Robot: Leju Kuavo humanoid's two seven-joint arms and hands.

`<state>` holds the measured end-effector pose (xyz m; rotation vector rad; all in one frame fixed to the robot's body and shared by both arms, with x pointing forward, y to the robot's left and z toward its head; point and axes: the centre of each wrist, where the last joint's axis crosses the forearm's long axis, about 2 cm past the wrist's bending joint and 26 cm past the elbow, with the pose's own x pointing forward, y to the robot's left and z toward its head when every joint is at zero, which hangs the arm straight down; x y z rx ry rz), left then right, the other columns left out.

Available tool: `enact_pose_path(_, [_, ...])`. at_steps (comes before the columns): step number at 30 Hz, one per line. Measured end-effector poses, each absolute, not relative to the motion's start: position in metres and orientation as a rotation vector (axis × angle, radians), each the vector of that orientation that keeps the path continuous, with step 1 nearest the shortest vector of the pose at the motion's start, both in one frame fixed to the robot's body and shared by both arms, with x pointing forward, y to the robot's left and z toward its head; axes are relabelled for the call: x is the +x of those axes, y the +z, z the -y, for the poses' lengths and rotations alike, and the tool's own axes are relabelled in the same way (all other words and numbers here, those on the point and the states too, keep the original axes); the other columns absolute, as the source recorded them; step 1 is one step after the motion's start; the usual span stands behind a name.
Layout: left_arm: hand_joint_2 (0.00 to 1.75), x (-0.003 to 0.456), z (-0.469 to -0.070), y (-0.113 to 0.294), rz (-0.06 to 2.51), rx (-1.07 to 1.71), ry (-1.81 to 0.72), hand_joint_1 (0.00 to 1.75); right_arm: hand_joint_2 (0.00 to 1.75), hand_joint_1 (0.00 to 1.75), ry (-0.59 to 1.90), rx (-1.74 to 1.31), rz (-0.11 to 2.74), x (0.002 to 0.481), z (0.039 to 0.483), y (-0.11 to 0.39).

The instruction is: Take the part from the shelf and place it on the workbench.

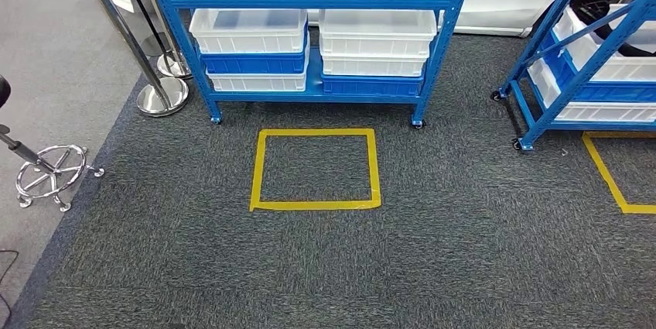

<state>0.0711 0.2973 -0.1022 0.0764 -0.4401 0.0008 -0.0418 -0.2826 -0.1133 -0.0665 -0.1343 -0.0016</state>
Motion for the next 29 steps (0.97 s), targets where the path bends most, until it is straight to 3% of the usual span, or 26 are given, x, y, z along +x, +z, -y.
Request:
enact_pose_path(13, [0.0, -0.08, -0.288, -0.11, 0.046, 0.013, 0.028, 0.0, 0.0, 0.0, -0.023, -0.019, 0.426, 0.069, 0.289, -0.101])
enact_pose_path(17, [0.0, -0.048, -0.292, -0.112, 0.126, 0.011, 0.037, 0.0, 0.0, 0.0, -0.023, 0.002, 0.377, 0.053, 0.287, -0.104])
enact_pose_path(25, [0.0, 0.065, -0.291, -0.101, 0.419, 0.001, 0.025, 0.0, 0.0, 0.0, -0.022, -0.001, 0.055, -0.073, 0.29, -0.111])
enact_pose_path(29, [0.0, 0.076, -0.291, -0.098, 0.453, 0.001, 0.025, 0.0, 0.0, 0.0, -0.02, -0.003, 0.01, -0.087, 0.292, -0.11])
